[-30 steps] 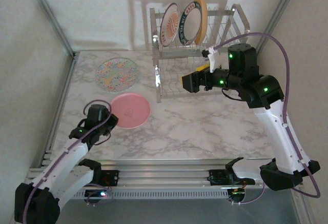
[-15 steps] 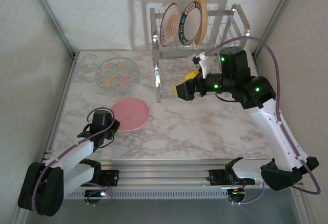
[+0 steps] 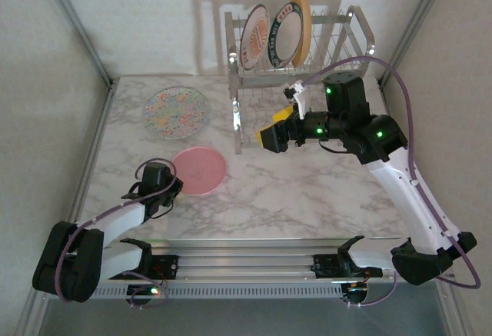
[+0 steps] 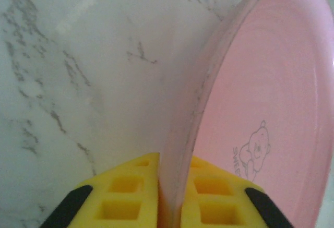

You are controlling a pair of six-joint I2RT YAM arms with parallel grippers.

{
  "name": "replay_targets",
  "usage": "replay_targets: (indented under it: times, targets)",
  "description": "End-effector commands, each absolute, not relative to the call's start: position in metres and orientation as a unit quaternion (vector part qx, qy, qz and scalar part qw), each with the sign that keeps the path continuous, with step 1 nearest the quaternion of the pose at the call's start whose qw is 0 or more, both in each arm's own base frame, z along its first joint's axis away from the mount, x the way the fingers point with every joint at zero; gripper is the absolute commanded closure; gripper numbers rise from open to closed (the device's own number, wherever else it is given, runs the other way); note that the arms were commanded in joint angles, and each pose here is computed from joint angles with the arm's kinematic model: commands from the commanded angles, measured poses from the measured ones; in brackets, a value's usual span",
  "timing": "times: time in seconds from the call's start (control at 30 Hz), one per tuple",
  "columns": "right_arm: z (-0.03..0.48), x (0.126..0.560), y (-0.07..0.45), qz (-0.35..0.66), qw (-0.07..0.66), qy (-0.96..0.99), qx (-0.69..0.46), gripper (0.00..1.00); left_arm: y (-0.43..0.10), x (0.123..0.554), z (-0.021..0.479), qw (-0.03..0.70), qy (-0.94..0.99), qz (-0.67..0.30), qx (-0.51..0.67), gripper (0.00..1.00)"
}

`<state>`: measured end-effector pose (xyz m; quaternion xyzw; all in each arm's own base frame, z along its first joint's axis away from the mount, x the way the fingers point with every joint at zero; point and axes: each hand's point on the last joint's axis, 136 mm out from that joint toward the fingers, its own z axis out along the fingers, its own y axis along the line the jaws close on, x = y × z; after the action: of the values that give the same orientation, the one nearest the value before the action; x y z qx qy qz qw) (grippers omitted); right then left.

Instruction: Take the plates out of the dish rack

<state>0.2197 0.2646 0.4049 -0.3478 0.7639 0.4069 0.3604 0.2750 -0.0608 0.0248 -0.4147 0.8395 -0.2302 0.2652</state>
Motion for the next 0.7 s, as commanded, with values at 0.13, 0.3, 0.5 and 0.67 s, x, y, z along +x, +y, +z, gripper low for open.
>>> replay_targets:
  times: [0.13,0.3,0.5,0.67]
  targets:
    - [0.409,0.226,0.269,0.402,0.377,0.760,-0.345,0.05,-0.056,0.278,0.030,0.265,0.851,-0.209,-0.403,0.66]
    - [0.415,0.232,0.266,0.389,0.395,0.761,-0.337,0.05,-0.056,0.280,0.038,0.266,0.851,-0.209,-0.402,0.57]
    - [0.434,0.247,0.254,0.353,0.451,0.759,-0.309,0.05,-0.056,0.282,0.048,0.269,0.852,-0.207,-0.398,0.43]
    - [0.470,0.273,0.223,0.273,0.543,0.755,-0.246,0.06,-0.054,0.285,0.067,0.282,0.847,-0.206,-0.400,0.27]
